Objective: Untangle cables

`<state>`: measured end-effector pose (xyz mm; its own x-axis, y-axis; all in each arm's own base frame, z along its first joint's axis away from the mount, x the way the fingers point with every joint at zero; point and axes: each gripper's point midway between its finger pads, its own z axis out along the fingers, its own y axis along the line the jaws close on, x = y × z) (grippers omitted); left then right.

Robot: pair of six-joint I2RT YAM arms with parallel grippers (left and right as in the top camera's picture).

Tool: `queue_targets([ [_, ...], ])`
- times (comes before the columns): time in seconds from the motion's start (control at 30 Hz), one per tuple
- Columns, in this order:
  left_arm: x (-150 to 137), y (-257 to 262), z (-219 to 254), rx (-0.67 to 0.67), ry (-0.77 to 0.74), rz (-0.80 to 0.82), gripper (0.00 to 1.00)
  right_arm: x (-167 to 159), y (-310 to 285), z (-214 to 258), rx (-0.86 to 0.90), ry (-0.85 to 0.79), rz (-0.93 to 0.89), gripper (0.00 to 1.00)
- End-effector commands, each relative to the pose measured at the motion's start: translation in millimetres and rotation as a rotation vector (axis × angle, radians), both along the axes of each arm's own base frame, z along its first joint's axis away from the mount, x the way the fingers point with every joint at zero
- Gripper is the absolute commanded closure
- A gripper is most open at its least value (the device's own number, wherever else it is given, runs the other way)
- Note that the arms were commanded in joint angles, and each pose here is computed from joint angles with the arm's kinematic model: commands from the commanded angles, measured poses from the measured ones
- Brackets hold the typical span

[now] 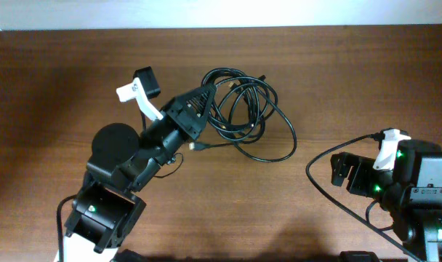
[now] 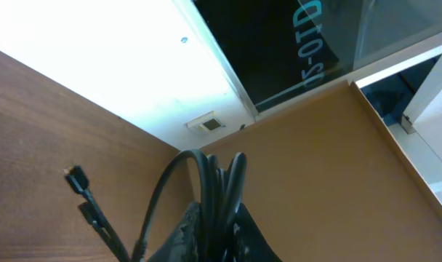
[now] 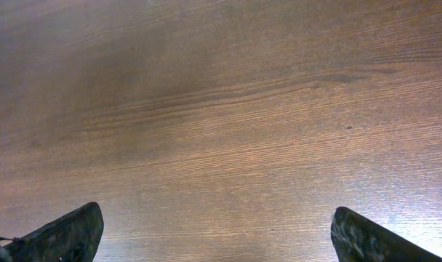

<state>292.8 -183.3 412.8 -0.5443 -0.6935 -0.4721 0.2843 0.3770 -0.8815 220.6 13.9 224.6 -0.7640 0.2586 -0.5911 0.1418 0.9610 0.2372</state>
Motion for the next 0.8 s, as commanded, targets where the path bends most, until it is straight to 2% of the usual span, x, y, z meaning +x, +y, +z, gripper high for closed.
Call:
queue_targets([
  [0.0,-2,8,14,-0.008,-0.036,0.025,1.00,0,-4,1,-0.015,-0.004,-0.016,0.01],
  [0.1,-3,8,-7,0.035,0.038,0.021,1.00,1,3,3,0.015,-0.011,0.008,0.01],
  [0.13,-6,4,-15,0.112,0.018,-0.011,1.00,4,5,5,0.026,-0.026,0.018,0.01],
  [0.3,-50,-36,-20,0.313,-0.201,-0.375,1.00,22,14,25,0.061,-0.135,0.055,0.01],
  [0.43,-72,-50,-26,0.342,-0.265,-0.541,1.00,38,39,55,0.162,-0.273,0.176,0.01],
  [0.6,-65,-57,-27,0.359,-0.310,-0.558,1.00,36,65,68,0.271,-0.307,0.303,0.01],
  [0.67,-56,-61,-36,0.363,-0.283,-0.564,1.00,32,85,68,0.366,-0.276,0.397,0.01],
  [0.77,-43,-67,-47,0.368,-0.253,-0.570,1.00,30,91,67,0.404,-0.260,0.430,0.01],
])
